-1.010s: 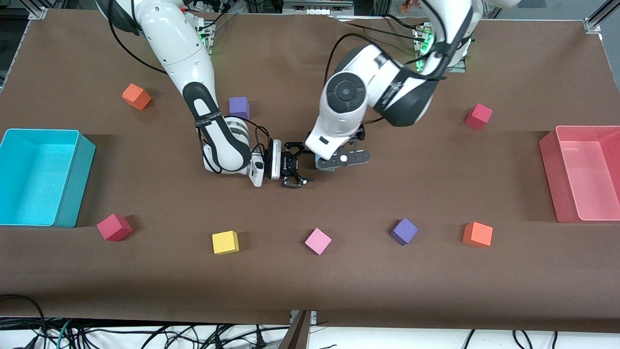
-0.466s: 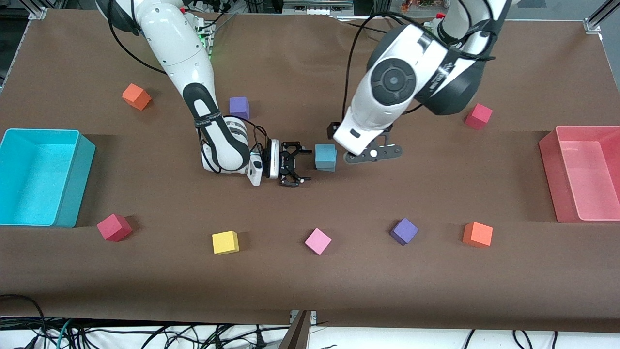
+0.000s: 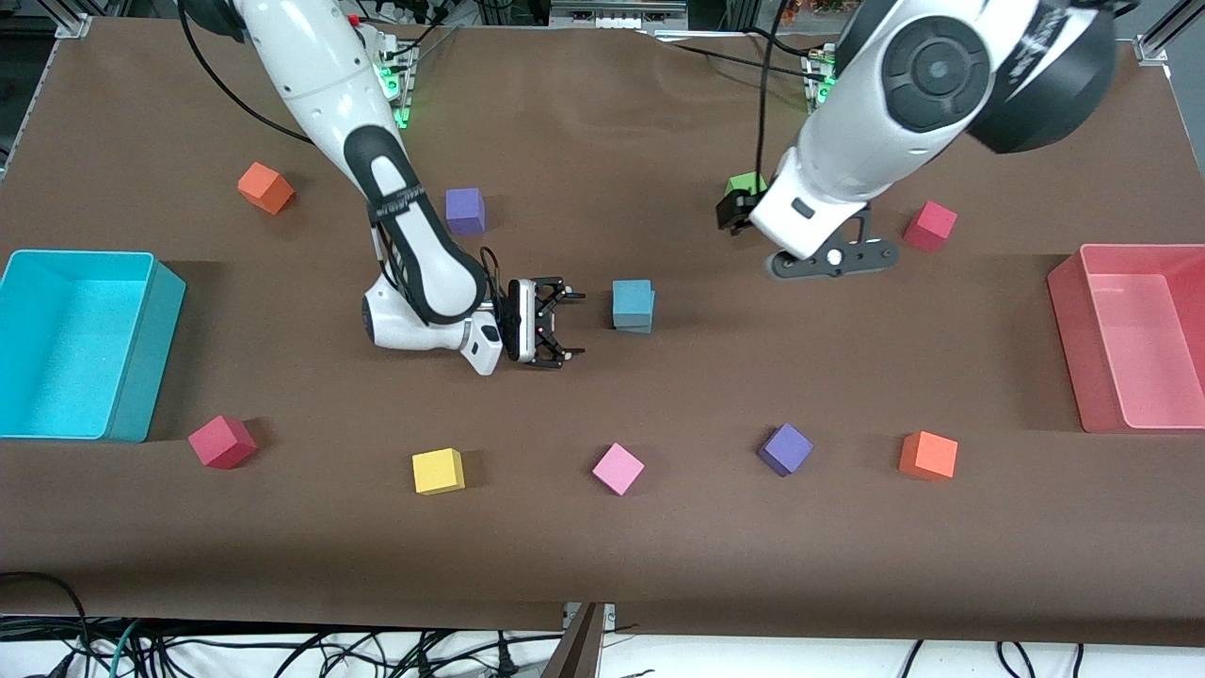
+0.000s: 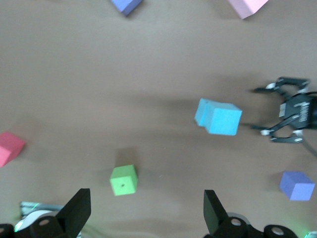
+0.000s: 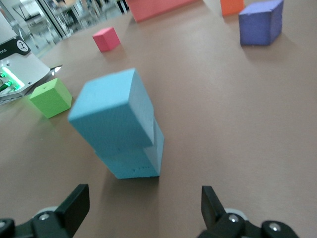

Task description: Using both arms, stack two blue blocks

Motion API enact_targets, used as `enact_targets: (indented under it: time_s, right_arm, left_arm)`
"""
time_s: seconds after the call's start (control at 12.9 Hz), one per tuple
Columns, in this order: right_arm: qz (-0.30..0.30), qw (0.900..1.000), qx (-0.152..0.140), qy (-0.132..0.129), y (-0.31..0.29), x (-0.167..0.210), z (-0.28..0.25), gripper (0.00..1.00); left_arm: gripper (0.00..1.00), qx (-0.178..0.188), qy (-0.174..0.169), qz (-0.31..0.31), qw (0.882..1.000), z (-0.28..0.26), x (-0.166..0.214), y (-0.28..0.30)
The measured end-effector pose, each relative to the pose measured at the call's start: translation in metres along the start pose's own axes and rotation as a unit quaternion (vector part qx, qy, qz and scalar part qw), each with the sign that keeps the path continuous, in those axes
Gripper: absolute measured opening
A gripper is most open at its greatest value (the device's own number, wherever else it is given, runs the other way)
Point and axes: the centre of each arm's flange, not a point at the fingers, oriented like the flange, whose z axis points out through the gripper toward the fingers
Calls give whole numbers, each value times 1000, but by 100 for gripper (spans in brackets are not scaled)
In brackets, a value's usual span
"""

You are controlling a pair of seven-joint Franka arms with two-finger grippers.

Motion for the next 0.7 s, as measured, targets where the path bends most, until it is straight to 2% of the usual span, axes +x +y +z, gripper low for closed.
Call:
enact_targets:
  time_s: [0.23, 0.39, 0.54, 0.7]
  right_arm:
    - [39, 995, -14, -89, 2, 59, -49, 100]
    - [81, 987, -13, -136, 7, 87, -81, 100]
    - [131, 976, -32, -168, 15, 116, -122, 100]
    - [188, 963, -73, -181, 19, 144, -152, 100]
  left_arm:
    - [100, 8, -20, 17, 1000, -11, 0, -30]
    - [100, 18, -23, 33, 999, -29, -7, -55]
    - [100, 30, -4, 59, 998, -50, -15, -79]
    - [100, 29, 5, 83, 996, -63, -15, -107]
